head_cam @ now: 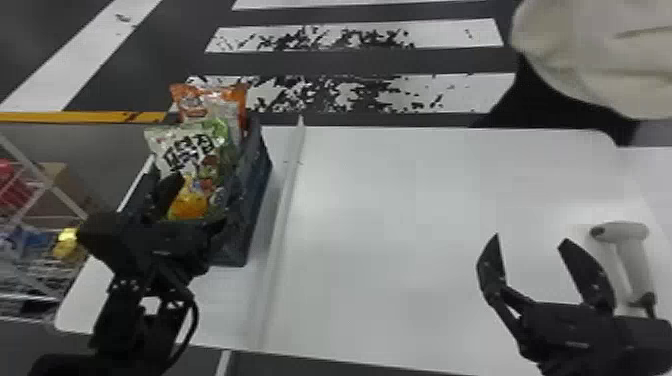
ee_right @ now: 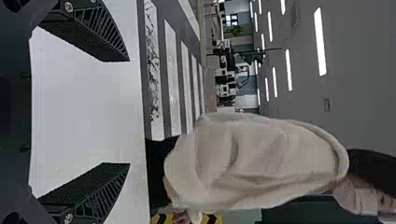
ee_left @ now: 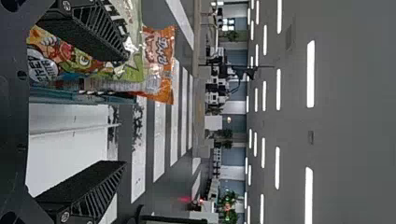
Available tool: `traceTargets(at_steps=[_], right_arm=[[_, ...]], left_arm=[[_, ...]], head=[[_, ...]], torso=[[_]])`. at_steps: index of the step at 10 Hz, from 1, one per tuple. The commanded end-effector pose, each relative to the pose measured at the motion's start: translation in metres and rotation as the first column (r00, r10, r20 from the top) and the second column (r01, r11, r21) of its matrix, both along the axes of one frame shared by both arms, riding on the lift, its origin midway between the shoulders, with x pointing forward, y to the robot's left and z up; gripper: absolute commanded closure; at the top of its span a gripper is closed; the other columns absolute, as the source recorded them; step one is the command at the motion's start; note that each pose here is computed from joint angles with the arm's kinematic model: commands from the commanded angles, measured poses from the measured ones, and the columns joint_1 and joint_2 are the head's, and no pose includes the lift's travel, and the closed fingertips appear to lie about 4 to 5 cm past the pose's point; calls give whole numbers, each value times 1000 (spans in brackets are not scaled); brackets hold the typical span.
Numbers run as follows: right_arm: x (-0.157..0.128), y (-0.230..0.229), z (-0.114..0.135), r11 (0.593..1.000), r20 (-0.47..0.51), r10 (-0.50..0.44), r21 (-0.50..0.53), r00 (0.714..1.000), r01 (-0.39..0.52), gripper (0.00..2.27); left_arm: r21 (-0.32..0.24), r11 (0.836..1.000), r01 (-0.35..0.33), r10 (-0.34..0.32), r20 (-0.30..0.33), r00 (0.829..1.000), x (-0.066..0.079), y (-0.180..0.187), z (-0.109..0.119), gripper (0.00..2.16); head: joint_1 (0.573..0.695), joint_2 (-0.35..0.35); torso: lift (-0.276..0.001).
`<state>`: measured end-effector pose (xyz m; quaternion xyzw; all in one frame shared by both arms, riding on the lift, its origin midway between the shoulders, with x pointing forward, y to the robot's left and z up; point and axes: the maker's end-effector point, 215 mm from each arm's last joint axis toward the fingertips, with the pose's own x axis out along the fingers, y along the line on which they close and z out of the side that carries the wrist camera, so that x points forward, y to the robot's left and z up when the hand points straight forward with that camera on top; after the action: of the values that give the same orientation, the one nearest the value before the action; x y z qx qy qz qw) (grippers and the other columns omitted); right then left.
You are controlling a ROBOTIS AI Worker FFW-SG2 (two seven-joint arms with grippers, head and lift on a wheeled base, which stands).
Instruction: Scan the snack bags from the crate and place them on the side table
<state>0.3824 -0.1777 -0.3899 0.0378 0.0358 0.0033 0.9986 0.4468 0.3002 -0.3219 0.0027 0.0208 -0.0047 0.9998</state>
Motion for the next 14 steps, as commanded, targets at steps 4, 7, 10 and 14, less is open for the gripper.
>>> traceTargets(at_steps=[4,7,10,14], right_arm=[[-2,8,-4,1000,-12,17,-3,1000,-17,83],[-3,12,-4,1000,-13,30,-6,999,-30,83],[-4,13,-7,999,-23,39,-17,999,-39,83],[-7,14,-10,999,-31,42,-19,999,-43,83]], left_arm=[[-51,995,-82,73,-166,983,33,69,-16,87],[-104,987,-124,94,-260,961,55,100,-28,83],[-99,982,-158,116,-342,933,78,128,-47,83],[-104,989,-106,51,-433,900,107,120,-78,80]], head=[[695,219],[695,267],[695,298],[695,311]], torso=[[-81],[-81],[-81],[-81]])
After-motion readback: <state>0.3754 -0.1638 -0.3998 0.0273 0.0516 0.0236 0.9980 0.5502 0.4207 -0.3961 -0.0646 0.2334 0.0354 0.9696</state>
